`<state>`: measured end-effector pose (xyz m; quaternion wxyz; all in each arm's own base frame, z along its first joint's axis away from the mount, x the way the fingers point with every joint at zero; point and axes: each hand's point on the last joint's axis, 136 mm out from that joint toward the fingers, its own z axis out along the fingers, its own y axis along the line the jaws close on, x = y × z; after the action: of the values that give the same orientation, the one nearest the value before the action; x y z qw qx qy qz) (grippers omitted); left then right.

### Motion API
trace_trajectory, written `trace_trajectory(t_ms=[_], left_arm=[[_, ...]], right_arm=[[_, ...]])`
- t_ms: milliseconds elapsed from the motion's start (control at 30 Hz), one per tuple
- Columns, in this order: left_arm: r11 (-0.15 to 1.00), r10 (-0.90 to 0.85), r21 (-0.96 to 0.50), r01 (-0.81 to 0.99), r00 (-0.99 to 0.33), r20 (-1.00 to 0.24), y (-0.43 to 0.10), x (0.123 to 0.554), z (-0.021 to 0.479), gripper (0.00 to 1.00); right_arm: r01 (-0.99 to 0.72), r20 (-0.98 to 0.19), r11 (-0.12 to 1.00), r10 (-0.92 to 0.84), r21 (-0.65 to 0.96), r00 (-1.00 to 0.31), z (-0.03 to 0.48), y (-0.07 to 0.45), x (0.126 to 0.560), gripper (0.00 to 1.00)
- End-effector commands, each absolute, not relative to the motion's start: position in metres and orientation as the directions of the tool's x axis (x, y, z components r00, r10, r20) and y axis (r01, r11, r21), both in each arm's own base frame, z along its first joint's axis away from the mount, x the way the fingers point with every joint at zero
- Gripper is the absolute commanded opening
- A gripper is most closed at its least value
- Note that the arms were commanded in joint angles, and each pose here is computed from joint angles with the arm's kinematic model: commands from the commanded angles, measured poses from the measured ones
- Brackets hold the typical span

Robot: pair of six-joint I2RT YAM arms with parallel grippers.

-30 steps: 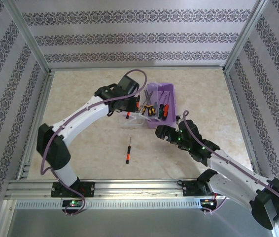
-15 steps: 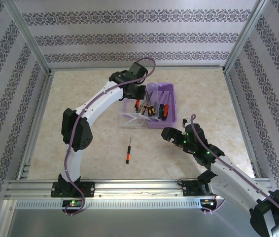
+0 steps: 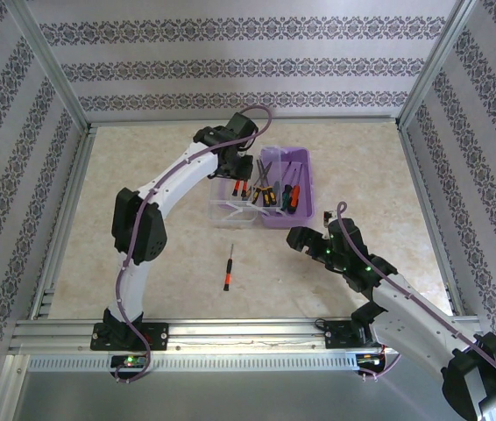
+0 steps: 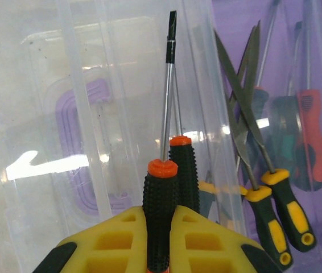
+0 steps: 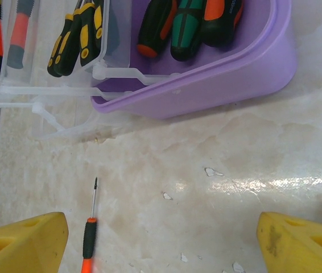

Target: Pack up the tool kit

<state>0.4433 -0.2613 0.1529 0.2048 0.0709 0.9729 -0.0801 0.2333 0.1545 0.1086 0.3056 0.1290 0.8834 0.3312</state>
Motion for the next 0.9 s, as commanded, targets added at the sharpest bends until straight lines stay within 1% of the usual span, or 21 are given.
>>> trace_trajectory(t_ms=[0,100,200,333,433,500,667,800,867], left_arm=[[0.978,0.109,-0.124,0.169,-0.915,-0.389,-0.255,0.444,0.150,0.13],[0.977,0.107,-0.133,0.170,-0.916,-0.386,-0.258,0.445,0.148,0.14],[0.977,0.102,-0.134,0.165,-0.918,-0.383,-0.257,0.445,0.146,0.17],[0.975,0.098,-0.147,0.169,-0.913,-0.397,-0.258,0.445,0.156,0.26],[0.968,0.078,-0.188,0.166,-0.911,-0.404,-0.258,0.445,0.169,0.31],[0.963,0.065,-0.211,0.166,-0.907,-0.416,-0.257,0.446,0.180,0.32],[0.953,0.055,-0.238,0.189,-0.878,-0.476,-0.255,0.440,0.219,0.39],[0.943,0.041,-0.262,0.204,-0.855,-0.518,-0.248,0.423,0.246,0.44],[0.942,0.032,-0.270,0.200,-0.854,-0.520,-0.240,0.407,0.245,0.47]], right_arm=[[0.007,-0.468,0.741,0.431,0.671,-0.772,0.114,0.154,0.235,0.86],[0.013,-0.467,0.743,0.434,0.669,-0.770,0.113,0.153,0.234,0.86],[0.010,-0.468,0.742,0.434,0.671,-0.770,0.115,0.153,0.234,0.87],[0.010,-0.468,0.739,0.436,0.673,-0.769,0.116,0.153,0.235,0.87],[0.001,-0.470,0.737,0.433,0.676,-0.769,0.119,0.155,0.236,0.87],[0.001,-0.465,0.732,0.434,0.681,-0.772,0.121,0.157,0.236,0.87],[-0.002,-0.461,0.727,0.433,0.686,-0.775,0.122,0.158,0.235,0.86],[-0.007,-0.458,0.723,0.431,0.691,-0.777,0.123,0.160,0.233,0.86],[-0.007,-0.457,0.722,0.431,0.692,-0.778,0.123,0.161,0.233,0.86]])
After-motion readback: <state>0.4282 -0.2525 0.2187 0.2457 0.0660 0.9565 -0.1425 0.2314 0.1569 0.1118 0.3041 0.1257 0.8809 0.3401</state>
